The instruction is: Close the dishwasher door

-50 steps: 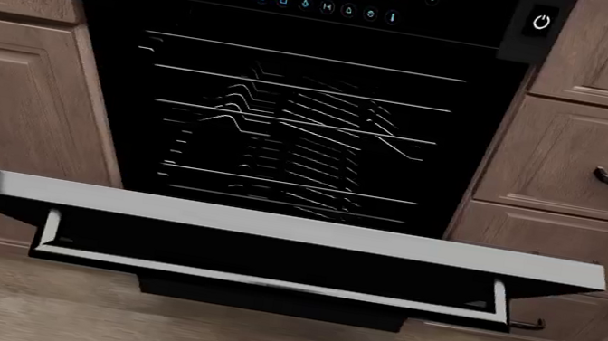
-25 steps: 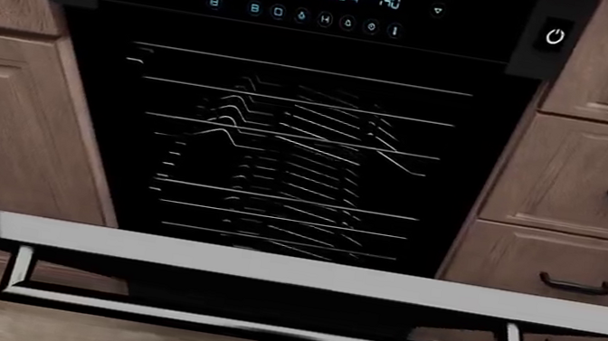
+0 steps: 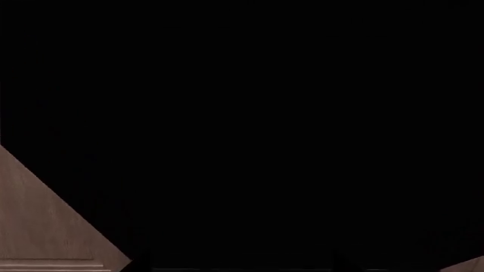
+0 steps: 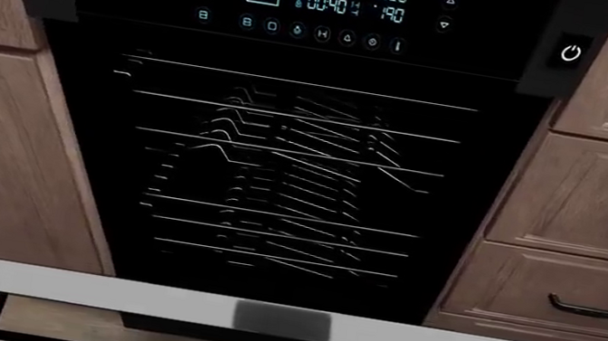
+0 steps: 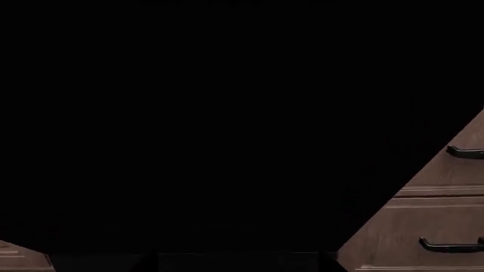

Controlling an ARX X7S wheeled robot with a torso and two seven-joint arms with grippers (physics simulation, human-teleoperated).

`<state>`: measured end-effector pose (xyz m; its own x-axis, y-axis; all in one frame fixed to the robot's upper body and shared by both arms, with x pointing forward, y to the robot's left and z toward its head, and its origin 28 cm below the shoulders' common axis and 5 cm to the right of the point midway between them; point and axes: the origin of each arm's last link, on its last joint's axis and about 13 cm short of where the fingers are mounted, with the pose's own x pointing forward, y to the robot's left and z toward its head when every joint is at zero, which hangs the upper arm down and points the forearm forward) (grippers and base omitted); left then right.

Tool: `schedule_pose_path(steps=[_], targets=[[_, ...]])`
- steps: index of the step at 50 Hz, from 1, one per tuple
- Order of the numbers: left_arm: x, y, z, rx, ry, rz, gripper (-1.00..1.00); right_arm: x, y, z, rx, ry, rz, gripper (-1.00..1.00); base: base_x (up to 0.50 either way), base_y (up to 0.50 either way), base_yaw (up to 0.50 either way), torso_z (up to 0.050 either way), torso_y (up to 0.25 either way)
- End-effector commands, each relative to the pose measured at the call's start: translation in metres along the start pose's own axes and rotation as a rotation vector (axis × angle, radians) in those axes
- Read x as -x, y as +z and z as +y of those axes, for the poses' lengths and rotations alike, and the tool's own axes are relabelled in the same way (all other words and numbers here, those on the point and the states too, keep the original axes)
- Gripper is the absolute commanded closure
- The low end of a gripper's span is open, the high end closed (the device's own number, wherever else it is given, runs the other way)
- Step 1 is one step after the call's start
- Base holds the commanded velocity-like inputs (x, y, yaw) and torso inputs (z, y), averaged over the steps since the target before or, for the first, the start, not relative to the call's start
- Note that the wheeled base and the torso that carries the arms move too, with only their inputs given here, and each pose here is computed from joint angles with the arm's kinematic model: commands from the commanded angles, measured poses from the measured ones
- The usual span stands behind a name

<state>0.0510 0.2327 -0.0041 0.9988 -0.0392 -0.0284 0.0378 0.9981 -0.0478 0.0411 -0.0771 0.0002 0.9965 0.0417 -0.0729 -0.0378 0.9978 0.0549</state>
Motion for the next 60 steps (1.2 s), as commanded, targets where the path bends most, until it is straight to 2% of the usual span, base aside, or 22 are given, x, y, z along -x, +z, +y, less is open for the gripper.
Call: schedule_pose_path(steps=[1,23,41,47,50,54,60], targets=[[0.000,0.000,0.000,0.000,0.000,0.000,-1.00,0.000,0.000,0.000,0.000,0.000,0.000,-1.00,0.14,0.00,0.00,0.000,0.000],[0.000,0.001,0.000,0.001,0.001,-0.001,-1.00,-0.002,0.001,-0.001,-0.003,-0.003,-0.004,-1.00,0.14,0.00,0.00,0.000,0.000],[0.001,0.000,0.000,-0.003,-0.005,0.002,-1.00,-0.001,0.001,0.000,-0.012,0.001,0.010,-1.00,0.00,0.00,0.00,0.000,0.000],[-0.001,0.001,0.000,-0.019,-0.015,0.013,-1.00,0.001,-0.002,0.002,-0.018,0.022,0.051,-1.00,0.00,0.00,0.00,0.000,0.000],[0.000,-0.001,0.000,-0.042,-0.037,0.039,-1.00,0.000,-0.004,0.003,-0.014,0.032,0.078,-1.00,0.00,0.00,0.00,0.000,0.000],[-0.007,-0.007,-0.002,-0.040,-0.082,0.136,-1.00,-0.004,-0.008,0.003,-0.030,0.063,0.142,-1.00,0.00,0.00,0.00,0.000,0.000],[-0.015,-0.023,0.001,-0.053,-0.077,0.239,-1.00,-0.015,-0.017,0.000,-0.059,0.062,0.214,-1.00,0.00,0.00,0.00,0.000,0.000]])
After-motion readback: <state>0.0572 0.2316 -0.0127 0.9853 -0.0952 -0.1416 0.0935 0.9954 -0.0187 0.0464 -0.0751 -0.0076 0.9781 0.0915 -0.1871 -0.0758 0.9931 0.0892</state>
